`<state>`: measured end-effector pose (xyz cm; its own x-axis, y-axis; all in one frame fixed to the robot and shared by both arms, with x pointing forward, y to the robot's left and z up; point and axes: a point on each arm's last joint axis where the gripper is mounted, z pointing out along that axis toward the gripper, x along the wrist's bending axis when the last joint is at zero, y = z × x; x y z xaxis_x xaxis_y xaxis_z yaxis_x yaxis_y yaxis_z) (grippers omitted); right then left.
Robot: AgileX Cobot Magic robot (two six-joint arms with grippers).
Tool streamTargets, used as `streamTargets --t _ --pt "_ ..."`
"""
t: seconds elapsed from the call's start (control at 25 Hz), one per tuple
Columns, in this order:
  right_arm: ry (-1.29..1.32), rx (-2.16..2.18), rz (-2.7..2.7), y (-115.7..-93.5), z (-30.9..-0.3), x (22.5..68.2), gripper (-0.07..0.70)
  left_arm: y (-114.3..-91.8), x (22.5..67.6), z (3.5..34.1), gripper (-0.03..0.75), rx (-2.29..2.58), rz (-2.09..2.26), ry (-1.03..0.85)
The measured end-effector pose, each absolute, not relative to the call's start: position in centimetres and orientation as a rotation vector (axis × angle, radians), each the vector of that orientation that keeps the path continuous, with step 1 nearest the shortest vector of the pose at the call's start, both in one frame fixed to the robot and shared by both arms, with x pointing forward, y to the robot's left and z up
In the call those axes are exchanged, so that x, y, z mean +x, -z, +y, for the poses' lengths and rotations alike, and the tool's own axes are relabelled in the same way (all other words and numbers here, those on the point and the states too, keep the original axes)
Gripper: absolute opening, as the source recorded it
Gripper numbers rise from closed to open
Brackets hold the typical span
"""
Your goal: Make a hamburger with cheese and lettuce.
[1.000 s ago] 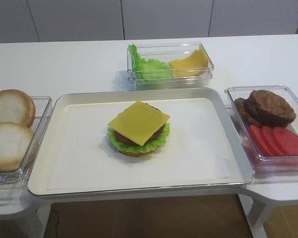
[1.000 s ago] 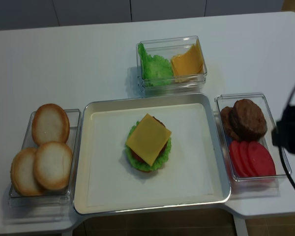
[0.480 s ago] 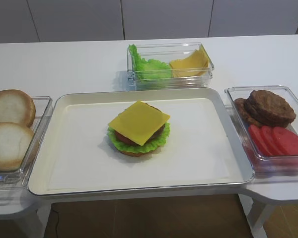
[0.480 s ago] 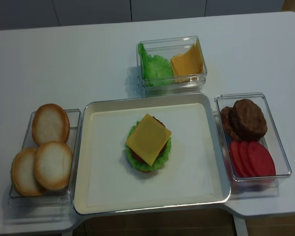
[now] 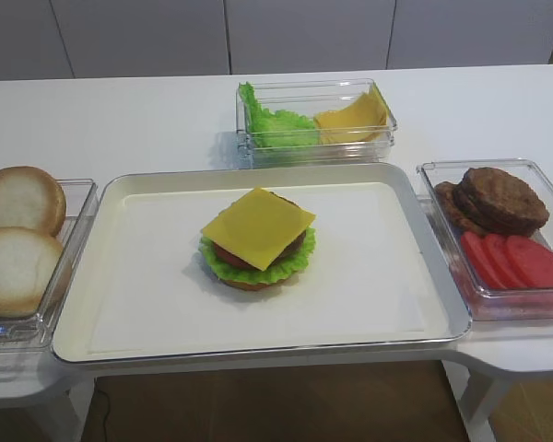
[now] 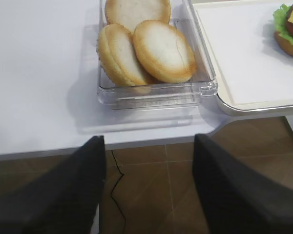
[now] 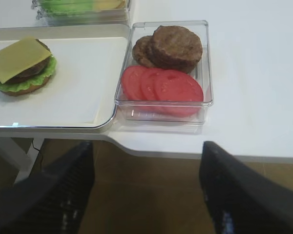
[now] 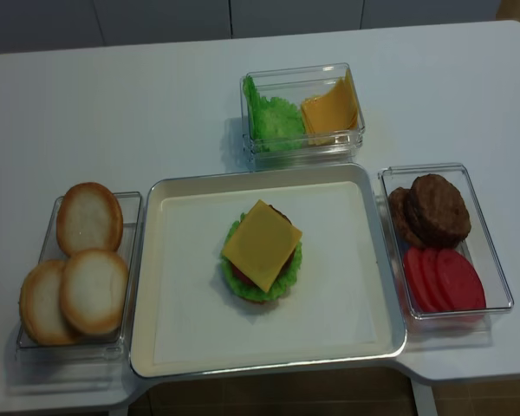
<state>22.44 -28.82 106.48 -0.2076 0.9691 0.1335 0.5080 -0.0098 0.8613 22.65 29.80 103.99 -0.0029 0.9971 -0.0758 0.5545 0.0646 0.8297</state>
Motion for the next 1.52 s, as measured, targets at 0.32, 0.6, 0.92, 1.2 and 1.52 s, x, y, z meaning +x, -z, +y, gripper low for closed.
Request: streamTargets --t 0.32,0.6,0.92,1.2,1.52 --pt "-1.148 1.536 1.745 -104.8 -28.8 22.6 0.509 -104.0 22.6 29.8 0.424 1.574 1.644 -0.801" --pt "-1.149 1.518 1.718 -104.9 -28.9 22.8 0.509 -104.0 22.6 29.8 0.424 1.574 1.644 -0.801" --pt "-1.002 1.513 1.704 -104.4 -29.8 23.0 0.509 -104.0 22.6 29.8 0.424 1.574 1.644 -0.801" --pt "-1.036 1.523 1.719 -104.4 -29.5 22.9 0.509 -104.0 22.6 29.8 0.424 1.574 1.644 -0.801" --pt "-1.043 1.528 1.718 -104.4 -29.5 22.9 0.509 -104.0 22.6 29.8 0.424 1.574 1.644 -0.801"
